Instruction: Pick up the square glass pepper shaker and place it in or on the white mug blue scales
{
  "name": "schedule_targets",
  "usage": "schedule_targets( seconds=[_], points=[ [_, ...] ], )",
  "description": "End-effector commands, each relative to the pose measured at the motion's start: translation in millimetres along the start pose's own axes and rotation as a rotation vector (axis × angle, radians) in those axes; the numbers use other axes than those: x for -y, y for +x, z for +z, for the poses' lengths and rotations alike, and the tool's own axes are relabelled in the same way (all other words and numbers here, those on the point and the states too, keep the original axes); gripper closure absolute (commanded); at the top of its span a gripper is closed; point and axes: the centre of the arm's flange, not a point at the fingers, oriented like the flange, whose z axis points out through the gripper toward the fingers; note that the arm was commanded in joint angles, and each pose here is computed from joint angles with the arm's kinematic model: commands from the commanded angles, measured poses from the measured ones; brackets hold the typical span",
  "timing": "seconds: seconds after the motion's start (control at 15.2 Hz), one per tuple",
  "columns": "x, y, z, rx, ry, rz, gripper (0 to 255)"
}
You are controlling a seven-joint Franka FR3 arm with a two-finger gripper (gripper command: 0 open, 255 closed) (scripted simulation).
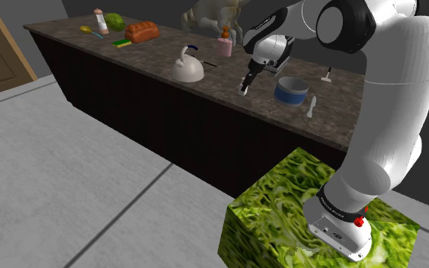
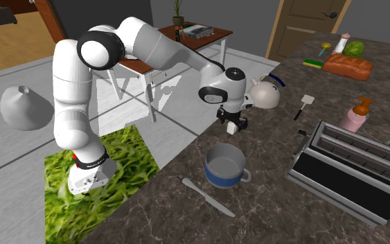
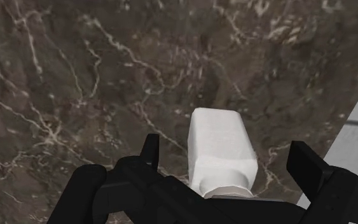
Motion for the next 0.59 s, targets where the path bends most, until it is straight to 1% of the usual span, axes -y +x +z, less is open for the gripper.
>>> schedule_targets(
  seconds=[0.0, 0.07, 0.53],
  points=[
    [0.0, 0.0, 0.0, 0.000, 0.000, 0.000, 0],
    [0.0, 0.0, 0.0, 0.000, 0.000, 0.000, 255],
    [0.0, -0.1, -0.1, 0.000, 0.000, 0.000, 255]
  ],
)
